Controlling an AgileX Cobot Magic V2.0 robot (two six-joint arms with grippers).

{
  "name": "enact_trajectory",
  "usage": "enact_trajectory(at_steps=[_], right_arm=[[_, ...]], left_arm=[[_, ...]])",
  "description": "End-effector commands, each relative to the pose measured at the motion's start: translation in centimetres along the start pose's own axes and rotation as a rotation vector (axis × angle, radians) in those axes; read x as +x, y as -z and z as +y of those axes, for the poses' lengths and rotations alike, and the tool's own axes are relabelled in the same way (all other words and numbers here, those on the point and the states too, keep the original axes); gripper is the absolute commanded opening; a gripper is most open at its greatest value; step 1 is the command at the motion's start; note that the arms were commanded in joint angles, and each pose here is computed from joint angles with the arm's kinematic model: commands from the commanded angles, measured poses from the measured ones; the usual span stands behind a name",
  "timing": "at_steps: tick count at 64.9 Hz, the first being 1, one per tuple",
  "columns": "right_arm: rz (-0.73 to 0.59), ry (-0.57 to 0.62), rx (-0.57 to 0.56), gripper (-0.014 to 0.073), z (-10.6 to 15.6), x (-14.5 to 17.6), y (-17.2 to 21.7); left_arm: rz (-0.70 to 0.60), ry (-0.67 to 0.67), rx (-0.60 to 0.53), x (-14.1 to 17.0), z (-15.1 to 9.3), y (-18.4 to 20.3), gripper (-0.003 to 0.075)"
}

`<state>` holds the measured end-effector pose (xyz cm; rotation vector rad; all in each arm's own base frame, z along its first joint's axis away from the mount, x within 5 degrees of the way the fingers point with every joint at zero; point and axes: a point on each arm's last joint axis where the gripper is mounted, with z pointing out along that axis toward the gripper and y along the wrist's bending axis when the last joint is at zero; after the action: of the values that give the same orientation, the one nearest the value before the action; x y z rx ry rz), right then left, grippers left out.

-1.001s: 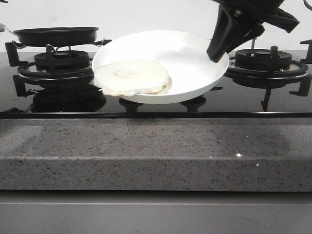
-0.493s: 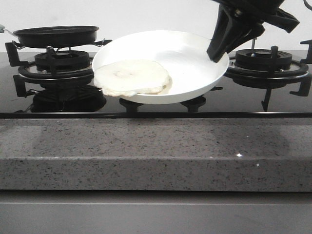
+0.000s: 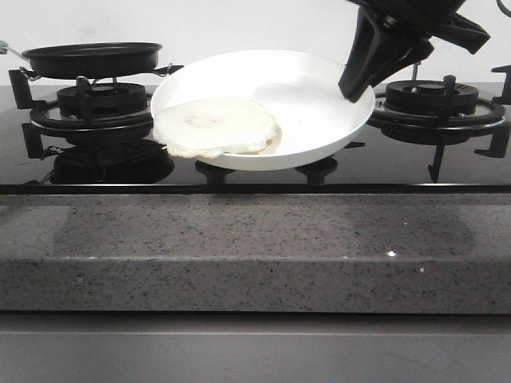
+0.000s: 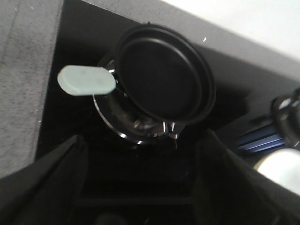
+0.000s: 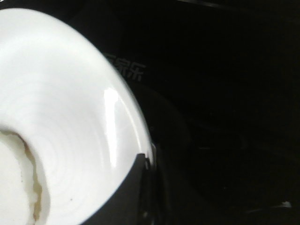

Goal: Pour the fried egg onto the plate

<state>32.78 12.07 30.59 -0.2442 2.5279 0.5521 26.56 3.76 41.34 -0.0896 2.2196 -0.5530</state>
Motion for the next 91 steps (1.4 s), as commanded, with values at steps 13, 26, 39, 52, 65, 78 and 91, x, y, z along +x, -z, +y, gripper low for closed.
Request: enact_trajectory(at_steps=[13, 26, 39, 52, 65, 78, 91], right_arm=[[-0.117, 0.002, -0.032, -0.0068, 1.0, -1.2, 2.4], [-0.117, 0.002, -0.032, -0.0068, 1.0, -1.2, 2.4], [-0.117, 0.002, -0.032, -0.0068, 1.0, -1.2, 2.4], [-0.127, 0.002, -0.031, -0.0068, 1.0, -1.3, 2.4], [-0.103, -0.006, -0.054, -0.0068, 1.3, -1.4, 2.8], [-0.173, 0.010, -0.089, -0.0068, 2.7, -4.2, 5.6], [-0.231, -0.082, -0.101, -0.0068, 2.3, -7.7, 6.1]], left_arm=[[-0.176, -0.242, -0.241, 6.5, -6.5, 8.5, 0.0495], [-0.187, -0.261, -0.320, 11.8, -5.4, 10.6, 0.0495], [-0.208, -0.272, -0.290, 15.1, -4.9, 10.9, 0.0495], [-0.199, -0.339, -0.220, 16.6, -5.1, 10.8, 0.0495], [-0.175, -0.339, -0.214, 16.9, -5.1, 10.7, 0.0494], [-0.177, -0.337, -0.210, 16.8, -5.1, 10.7, 0.0494], [-0.177, -0.337, -0.210, 16.8, -5.1, 10.7, 0.0494]])
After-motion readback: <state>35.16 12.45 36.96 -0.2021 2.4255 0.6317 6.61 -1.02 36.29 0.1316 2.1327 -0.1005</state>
